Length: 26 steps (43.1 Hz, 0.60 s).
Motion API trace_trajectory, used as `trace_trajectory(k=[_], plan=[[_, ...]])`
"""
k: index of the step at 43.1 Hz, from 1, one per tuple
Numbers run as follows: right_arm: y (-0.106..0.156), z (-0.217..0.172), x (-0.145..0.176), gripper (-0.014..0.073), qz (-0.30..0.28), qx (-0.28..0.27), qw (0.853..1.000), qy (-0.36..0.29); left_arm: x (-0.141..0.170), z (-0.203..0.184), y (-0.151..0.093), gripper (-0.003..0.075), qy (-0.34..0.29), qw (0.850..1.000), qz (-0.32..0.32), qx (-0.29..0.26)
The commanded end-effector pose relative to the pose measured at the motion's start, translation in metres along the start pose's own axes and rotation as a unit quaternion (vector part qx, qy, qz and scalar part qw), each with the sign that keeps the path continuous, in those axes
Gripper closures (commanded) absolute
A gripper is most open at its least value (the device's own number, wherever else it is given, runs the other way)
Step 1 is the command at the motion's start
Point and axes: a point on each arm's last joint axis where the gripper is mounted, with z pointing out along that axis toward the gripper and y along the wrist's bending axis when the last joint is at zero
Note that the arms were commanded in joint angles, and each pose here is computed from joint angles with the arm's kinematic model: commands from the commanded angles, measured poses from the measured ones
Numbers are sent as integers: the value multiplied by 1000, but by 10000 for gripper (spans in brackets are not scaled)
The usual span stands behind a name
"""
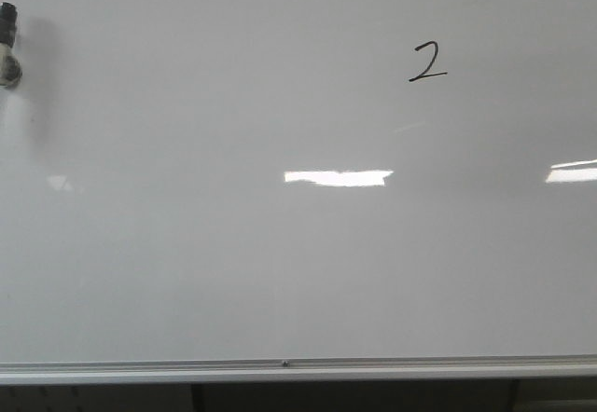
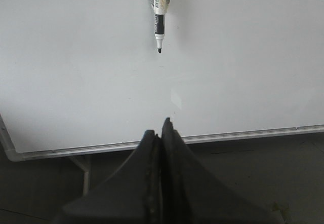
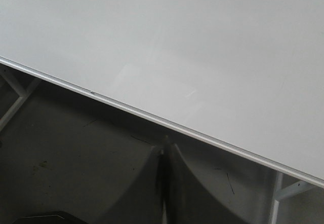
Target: Write number 2 on whiteboard
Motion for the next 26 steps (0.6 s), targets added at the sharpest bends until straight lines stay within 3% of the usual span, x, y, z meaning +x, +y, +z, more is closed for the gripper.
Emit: trace_trajectory(k=[1, 15, 21, 26], plan=[[-1, -3, -11, 663, -3, 8, 999, -40, -13, -7, -1, 741, -46, 999, -3, 6], [-1, -3, -11, 663, -3, 8, 999, -40, 5, -8, -3, 741, -51, 998, -37, 27], [-1, -3, -11, 663, -3, 8, 999, -40, 16, -1, -7, 741, -129, 991, 2, 45], [-1, -3, -11, 663, -3, 8, 999, -40, 29, 10, -5, 741, -210, 977, 11, 23]])
